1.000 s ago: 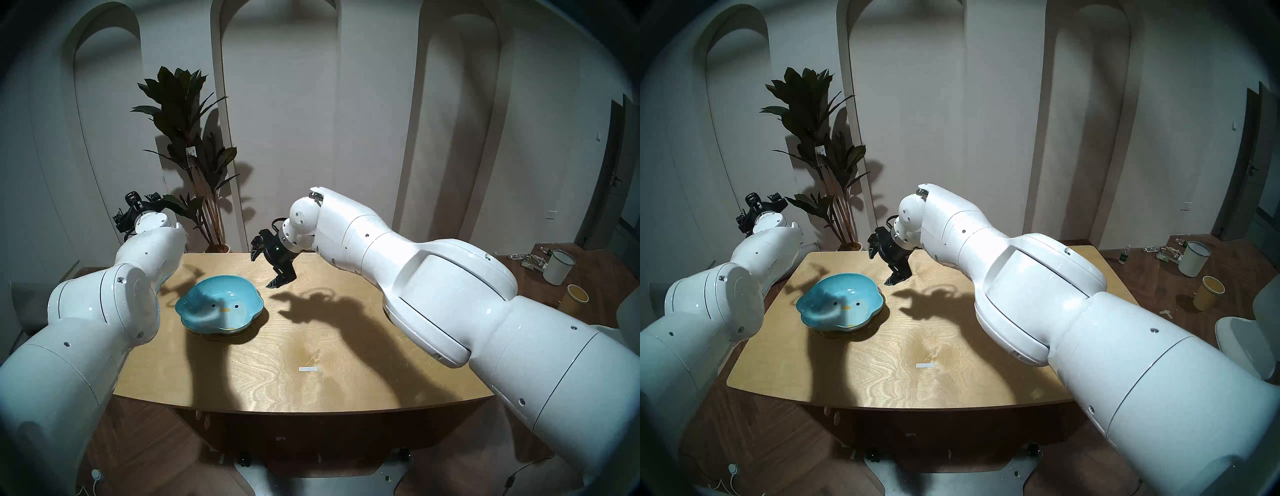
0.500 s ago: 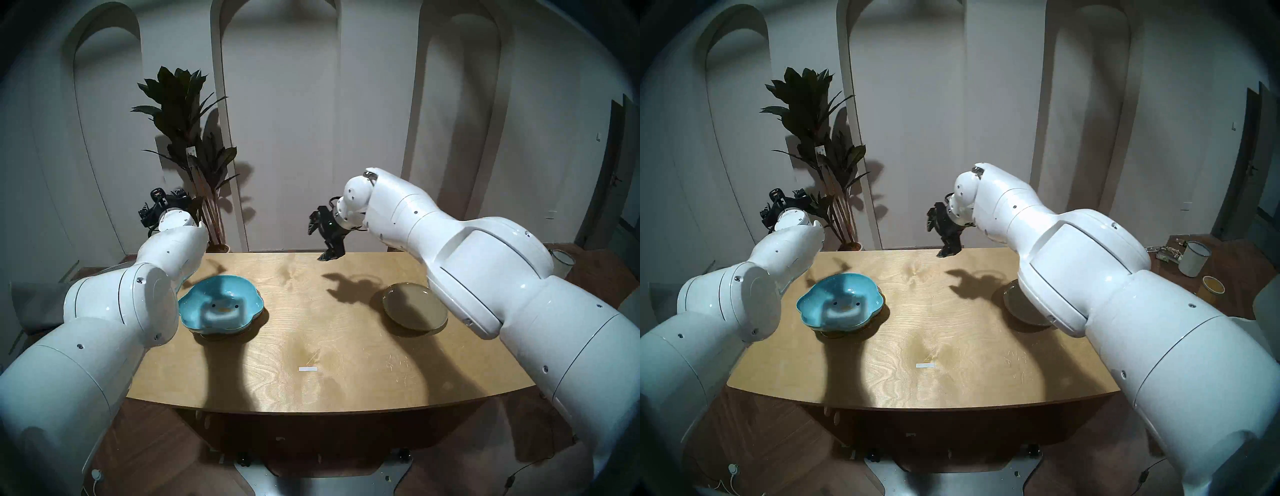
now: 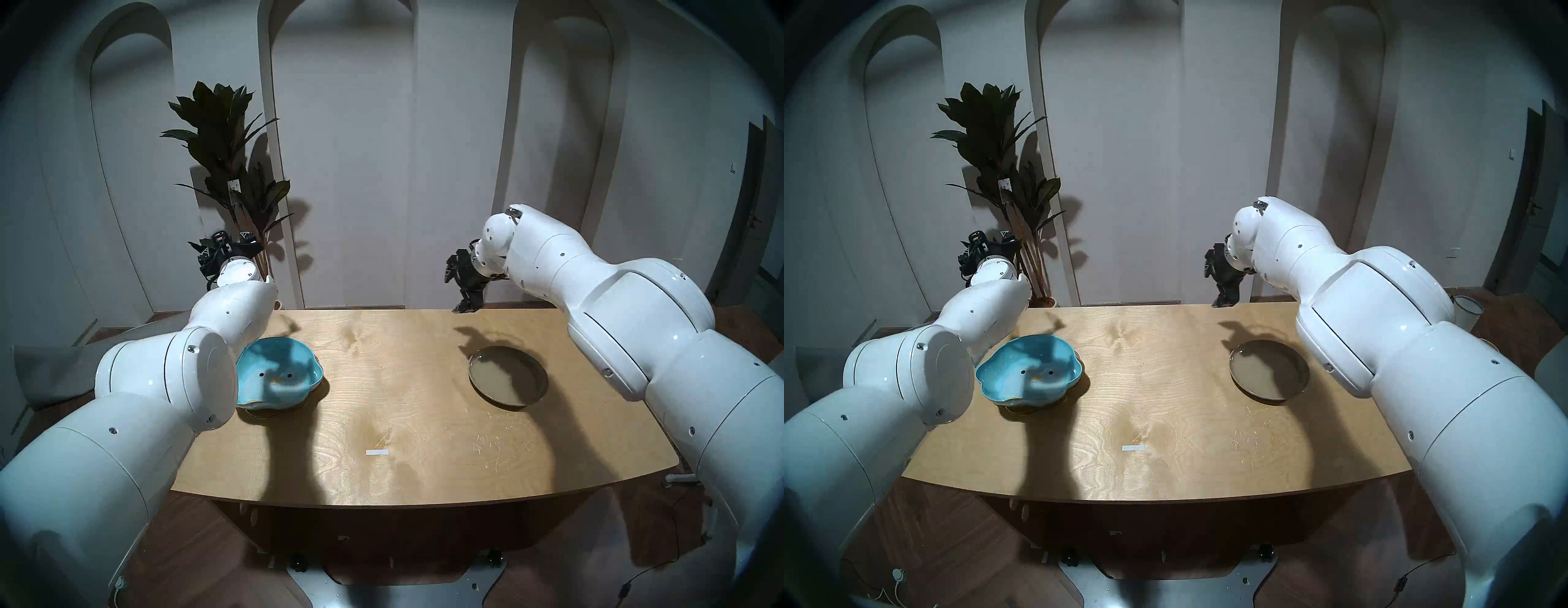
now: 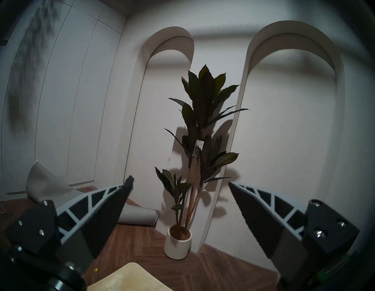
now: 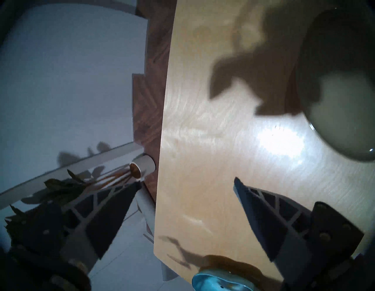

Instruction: Stack the plates into one stack

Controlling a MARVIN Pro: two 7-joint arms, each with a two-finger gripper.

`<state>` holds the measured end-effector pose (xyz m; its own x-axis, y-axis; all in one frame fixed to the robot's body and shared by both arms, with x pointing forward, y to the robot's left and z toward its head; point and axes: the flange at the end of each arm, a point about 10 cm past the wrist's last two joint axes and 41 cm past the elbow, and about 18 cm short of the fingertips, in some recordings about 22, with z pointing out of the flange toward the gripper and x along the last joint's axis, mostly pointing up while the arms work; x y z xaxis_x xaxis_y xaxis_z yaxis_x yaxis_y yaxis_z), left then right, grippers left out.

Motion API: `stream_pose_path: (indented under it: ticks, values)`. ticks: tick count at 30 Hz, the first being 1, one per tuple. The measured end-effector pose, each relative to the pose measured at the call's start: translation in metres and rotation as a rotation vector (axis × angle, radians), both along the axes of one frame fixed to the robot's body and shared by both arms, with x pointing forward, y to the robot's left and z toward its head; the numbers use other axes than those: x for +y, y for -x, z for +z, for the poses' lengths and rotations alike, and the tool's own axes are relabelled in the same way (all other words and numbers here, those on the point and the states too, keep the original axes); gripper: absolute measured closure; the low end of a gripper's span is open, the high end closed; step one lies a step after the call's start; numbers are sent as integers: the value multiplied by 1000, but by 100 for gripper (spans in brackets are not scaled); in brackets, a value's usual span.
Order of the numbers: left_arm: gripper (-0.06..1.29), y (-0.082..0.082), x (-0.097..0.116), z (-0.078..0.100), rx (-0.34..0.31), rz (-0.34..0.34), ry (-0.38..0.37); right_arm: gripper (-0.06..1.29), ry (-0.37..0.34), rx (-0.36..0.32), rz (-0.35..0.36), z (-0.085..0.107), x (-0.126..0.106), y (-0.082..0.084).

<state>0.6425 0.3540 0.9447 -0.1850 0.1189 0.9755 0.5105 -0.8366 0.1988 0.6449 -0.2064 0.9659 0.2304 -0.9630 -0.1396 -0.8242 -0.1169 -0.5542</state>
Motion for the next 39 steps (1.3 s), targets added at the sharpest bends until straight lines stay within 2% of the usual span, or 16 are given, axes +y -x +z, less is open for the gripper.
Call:
stream_pose_path:
  ticks: [15, 22, 30, 39]
  values:
    - [-2, 4, -12, -26, 31, -82, -18, 1, 78, 43, -206, -15, -103, 12]
    - [-2, 4, -18, -33, 34, -122, -26, 1, 116, 42, -271, -14, -139, 18]
    - [-2, 3, -36, -42, 40, -186, -29, 1, 165, 2, -307, 0, -167, 20]
    - [-2, 5, -63, -62, 68, -268, -21, 1, 199, -51, -313, 20, -182, 18]
